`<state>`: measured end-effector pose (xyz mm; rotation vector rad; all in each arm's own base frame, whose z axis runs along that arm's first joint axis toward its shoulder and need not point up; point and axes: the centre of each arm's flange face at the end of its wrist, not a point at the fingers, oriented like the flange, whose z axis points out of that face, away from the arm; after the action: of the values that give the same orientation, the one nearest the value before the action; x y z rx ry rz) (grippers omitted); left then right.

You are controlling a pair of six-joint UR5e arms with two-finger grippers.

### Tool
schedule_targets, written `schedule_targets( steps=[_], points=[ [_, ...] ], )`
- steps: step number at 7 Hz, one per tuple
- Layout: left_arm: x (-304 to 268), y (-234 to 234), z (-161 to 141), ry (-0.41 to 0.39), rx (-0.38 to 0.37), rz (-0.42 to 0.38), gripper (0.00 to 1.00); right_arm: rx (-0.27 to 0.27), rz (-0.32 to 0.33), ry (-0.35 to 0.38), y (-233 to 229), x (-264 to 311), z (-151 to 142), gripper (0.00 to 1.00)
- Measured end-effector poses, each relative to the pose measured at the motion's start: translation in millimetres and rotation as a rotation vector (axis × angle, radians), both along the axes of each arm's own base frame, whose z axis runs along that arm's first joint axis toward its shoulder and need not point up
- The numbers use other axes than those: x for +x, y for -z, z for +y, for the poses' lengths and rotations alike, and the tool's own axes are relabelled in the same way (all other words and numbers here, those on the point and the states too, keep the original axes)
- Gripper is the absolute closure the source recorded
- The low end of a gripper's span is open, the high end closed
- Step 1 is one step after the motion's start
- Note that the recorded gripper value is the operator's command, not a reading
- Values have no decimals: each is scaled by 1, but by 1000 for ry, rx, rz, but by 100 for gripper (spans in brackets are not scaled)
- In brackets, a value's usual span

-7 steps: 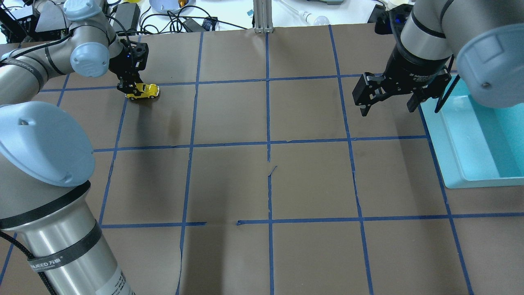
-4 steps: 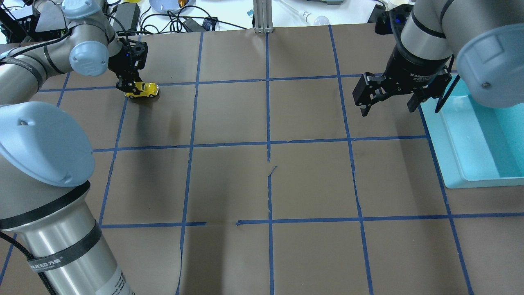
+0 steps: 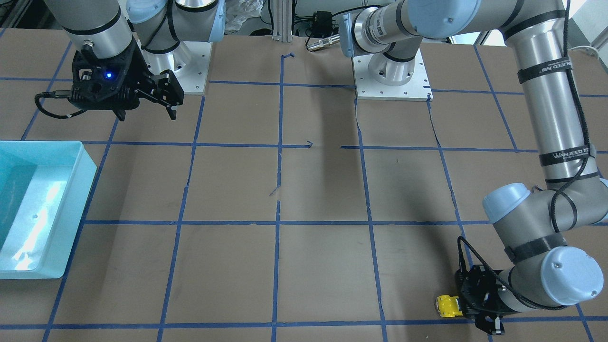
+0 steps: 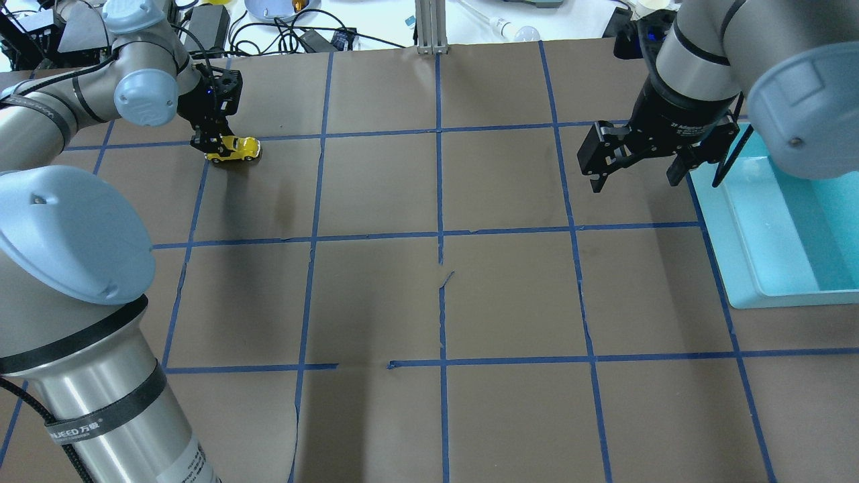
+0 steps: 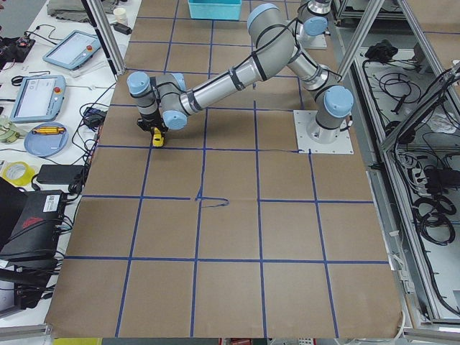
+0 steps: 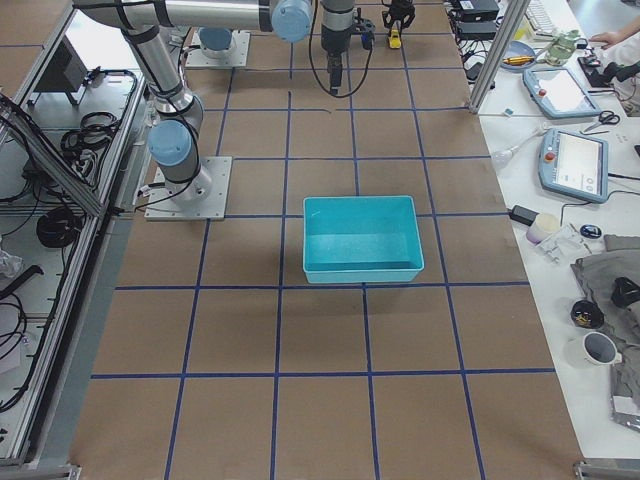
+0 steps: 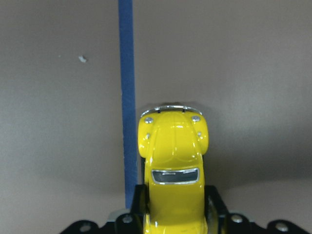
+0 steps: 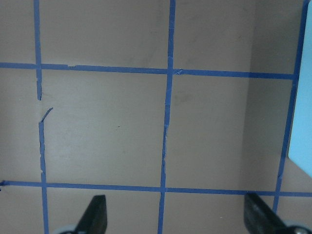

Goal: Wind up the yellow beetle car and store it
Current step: 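Press the car down and drag it backward with the left gripper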

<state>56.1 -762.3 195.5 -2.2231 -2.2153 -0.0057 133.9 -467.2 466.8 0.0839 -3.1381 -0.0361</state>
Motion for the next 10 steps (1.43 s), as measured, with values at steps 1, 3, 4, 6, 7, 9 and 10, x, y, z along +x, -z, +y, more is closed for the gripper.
schedule_targets(
  steps=[1, 3, 4, 6, 7, 9, 10],
  points=[
    [4, 1, 0, 3, 2, 1, 100, 1, -1, 0, 0, 0, 0, 0],
    [18, 3, 2, 11, 4, 4, 100, 1, 0, 0, 1, 0, 0, 0],
    [24, 3, 3, 18, 4, 4, 100, 0, 1, 0, 0, 0, 0, 0],
    [37, 4, 4, 35, 1, 19, 100, 0, -3, 1, 0, 0, 0, 0],
    [45, 4, 5, 41, -1, 25, 100, 0, -5, 1, 0, 1, 0, 0],
    [56, 4, 7, 49, -2, 27, 100, 1, -5, 1, 1, 1, 0, 0],
    [59, 4, 7, 50, -2, 25, 100, 0, -3, 1, 0, 0, 0, 0]
  ],
)
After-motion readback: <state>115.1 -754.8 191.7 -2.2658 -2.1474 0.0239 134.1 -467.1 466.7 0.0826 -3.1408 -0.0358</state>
